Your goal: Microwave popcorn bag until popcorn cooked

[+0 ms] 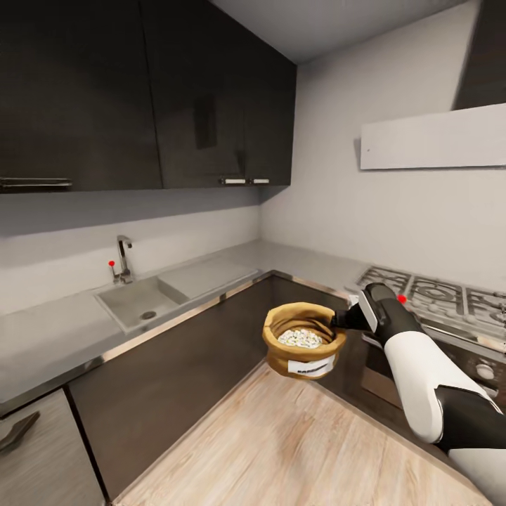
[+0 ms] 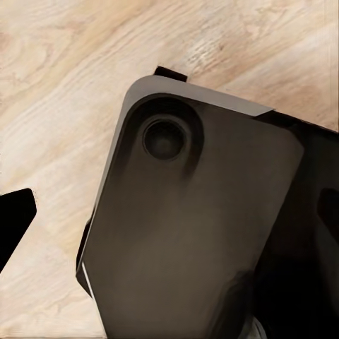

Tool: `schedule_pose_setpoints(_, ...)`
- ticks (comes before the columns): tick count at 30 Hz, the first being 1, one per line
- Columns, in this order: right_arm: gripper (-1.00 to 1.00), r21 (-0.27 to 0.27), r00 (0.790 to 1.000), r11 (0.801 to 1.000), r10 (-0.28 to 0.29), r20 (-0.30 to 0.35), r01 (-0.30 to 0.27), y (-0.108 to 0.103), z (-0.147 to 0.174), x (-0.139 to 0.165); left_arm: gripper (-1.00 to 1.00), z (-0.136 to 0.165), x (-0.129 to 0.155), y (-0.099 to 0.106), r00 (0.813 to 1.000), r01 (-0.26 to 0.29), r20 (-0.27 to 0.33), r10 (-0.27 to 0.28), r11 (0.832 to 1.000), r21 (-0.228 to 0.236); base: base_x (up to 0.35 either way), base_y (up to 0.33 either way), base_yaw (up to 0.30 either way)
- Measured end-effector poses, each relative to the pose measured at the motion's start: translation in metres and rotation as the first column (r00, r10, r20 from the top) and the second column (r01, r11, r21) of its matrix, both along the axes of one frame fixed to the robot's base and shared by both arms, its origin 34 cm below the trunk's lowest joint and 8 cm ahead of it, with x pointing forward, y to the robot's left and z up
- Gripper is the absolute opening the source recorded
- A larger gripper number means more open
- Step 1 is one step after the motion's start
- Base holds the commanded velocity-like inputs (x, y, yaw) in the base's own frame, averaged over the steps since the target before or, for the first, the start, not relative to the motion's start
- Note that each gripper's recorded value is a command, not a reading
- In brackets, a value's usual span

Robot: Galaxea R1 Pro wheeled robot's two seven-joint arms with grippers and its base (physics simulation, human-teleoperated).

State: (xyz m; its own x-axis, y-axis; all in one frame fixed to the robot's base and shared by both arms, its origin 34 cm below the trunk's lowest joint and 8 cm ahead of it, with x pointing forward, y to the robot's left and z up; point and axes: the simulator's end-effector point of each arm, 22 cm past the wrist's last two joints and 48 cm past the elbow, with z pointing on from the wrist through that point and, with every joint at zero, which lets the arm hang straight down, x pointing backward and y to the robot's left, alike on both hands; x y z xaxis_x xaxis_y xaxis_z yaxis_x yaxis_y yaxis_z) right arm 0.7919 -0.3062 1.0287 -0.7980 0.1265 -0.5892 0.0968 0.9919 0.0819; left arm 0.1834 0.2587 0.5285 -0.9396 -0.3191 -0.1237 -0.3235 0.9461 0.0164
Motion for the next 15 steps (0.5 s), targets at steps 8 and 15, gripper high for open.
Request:
schedule_pose_setpoints(8, -1.0, 0.0, 1.0, 1.0, 0.0, 0.003, 0.0, -0.0001, -0.0002, 0.0, 1.0, 0.0001, -0.0001, 0.0009, 1.0, 0.001, 0.001, -0.001, 1.0, 0.001, -0.021, 0.0, -0.011)
schedule_pose_setpoints(15, -1.0, -0.022, 1.0, 1.0, -0.008, -0.012, 0.007, -0.0071, -0.0049, -0.0027, 1.0, 0.0001, -0.0001, 0.0009, 1.0, 0.001, 0.001, -0.001, 1.0, 0.001, 0.0, 0.0, -0.231)
